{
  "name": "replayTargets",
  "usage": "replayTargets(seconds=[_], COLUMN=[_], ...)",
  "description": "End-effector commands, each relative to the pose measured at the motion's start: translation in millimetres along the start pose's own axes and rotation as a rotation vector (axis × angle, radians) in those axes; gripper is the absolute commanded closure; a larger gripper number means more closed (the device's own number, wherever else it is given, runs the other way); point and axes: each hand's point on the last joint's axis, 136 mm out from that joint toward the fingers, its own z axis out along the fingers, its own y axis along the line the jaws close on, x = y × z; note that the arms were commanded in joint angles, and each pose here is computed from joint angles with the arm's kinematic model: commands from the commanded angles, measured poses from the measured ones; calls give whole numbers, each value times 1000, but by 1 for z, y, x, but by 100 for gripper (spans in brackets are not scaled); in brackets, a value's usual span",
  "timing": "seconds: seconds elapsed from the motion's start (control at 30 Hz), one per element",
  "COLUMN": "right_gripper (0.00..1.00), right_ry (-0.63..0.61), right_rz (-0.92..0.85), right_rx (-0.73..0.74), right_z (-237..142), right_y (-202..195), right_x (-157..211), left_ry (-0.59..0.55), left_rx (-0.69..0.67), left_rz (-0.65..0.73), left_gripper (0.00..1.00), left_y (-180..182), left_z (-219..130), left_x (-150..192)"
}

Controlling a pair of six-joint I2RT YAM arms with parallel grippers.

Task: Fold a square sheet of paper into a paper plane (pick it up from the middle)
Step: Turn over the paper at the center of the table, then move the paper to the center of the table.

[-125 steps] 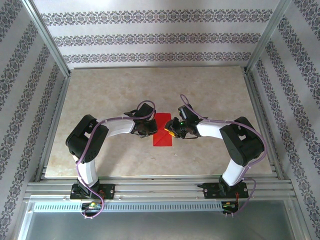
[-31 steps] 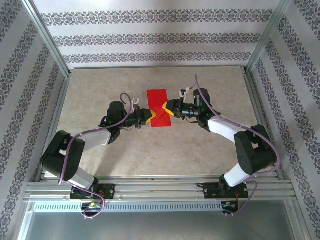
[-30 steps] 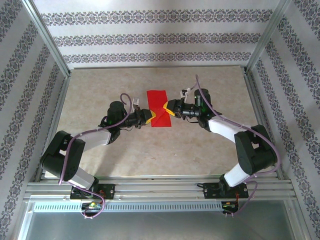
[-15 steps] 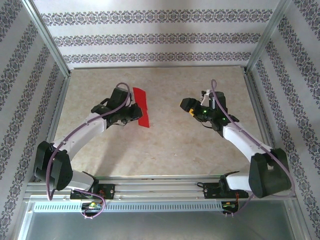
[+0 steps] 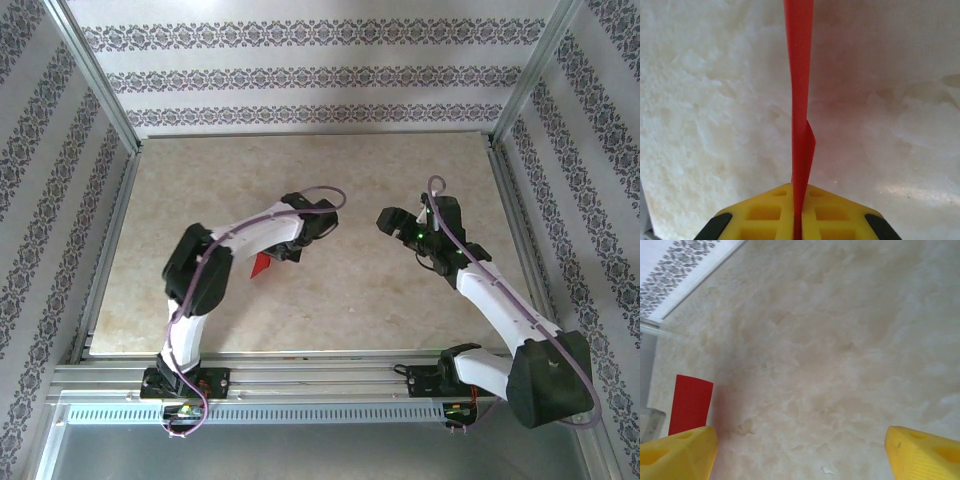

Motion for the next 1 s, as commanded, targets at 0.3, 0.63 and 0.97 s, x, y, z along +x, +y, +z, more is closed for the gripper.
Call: replayTargets(seconds=[0.3, 0.63, 0.97], right_gripper=[18, 30, 54], right_ry=[24, 236, 543], right_rz=[41, -120, -243], right_rx=[55, -11, -157], right_z=[2, 45, 121], right_y=[-21, 43, 144], right_x=[13, 72, 186], left_ry=[103, -51, -117], left_rx=[354, 828, 837], left_rz=[-4, -360, -706], left_gripper=[47, 23, 0], left_y=[-78, -11, 76], left_z=[-15, -48, 3], left_x=[6, -22, 10])
